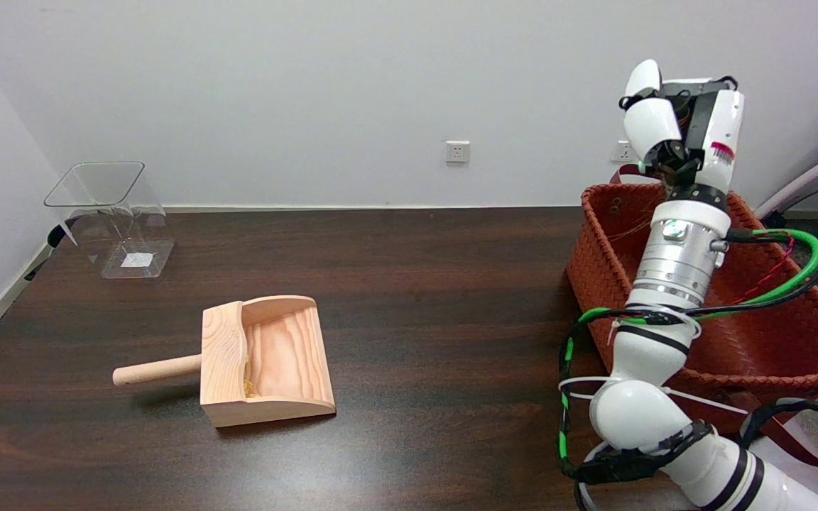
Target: Place the broom into the brown storage basket.
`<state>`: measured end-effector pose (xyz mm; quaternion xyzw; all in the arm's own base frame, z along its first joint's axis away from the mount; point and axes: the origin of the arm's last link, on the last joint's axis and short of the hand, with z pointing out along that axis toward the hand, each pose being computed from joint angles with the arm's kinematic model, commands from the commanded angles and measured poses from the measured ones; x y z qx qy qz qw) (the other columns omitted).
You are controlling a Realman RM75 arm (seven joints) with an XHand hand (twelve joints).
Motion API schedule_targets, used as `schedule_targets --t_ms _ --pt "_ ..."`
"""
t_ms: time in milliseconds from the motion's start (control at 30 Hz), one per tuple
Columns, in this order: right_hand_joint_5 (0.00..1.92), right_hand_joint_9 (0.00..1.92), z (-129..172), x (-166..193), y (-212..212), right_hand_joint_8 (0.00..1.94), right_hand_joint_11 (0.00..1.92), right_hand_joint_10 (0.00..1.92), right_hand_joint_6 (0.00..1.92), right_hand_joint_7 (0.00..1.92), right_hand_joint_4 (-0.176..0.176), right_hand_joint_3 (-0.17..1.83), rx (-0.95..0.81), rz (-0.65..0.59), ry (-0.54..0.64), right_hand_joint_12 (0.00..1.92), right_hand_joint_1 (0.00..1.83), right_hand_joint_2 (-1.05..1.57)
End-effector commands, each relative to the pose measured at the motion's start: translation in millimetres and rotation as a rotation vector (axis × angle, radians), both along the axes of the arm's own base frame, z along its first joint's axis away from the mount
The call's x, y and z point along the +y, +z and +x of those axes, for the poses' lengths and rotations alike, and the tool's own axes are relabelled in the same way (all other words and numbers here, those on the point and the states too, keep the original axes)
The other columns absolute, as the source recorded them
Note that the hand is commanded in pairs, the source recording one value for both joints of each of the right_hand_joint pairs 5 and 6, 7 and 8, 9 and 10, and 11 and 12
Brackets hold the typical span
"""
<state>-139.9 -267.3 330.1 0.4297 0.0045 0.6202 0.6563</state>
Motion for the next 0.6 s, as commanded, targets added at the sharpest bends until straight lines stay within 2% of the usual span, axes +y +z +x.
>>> schedule_targets --t_ms 33,600 --pt "1.92 1.92 -47.6 2.7 4.7 1.92 1.92 1.92 1.92 1.92 0.000 0.53 -0.103 0.073 -0.019 1.92 0.91 1.57" --pt "1.92 1.92 -87.5 6.5 9.6 1.92 1.92 1.92 1.92 1.92 0.000 0.53 -0.155 0.088 -0.034 1.92 0.91 1.57"
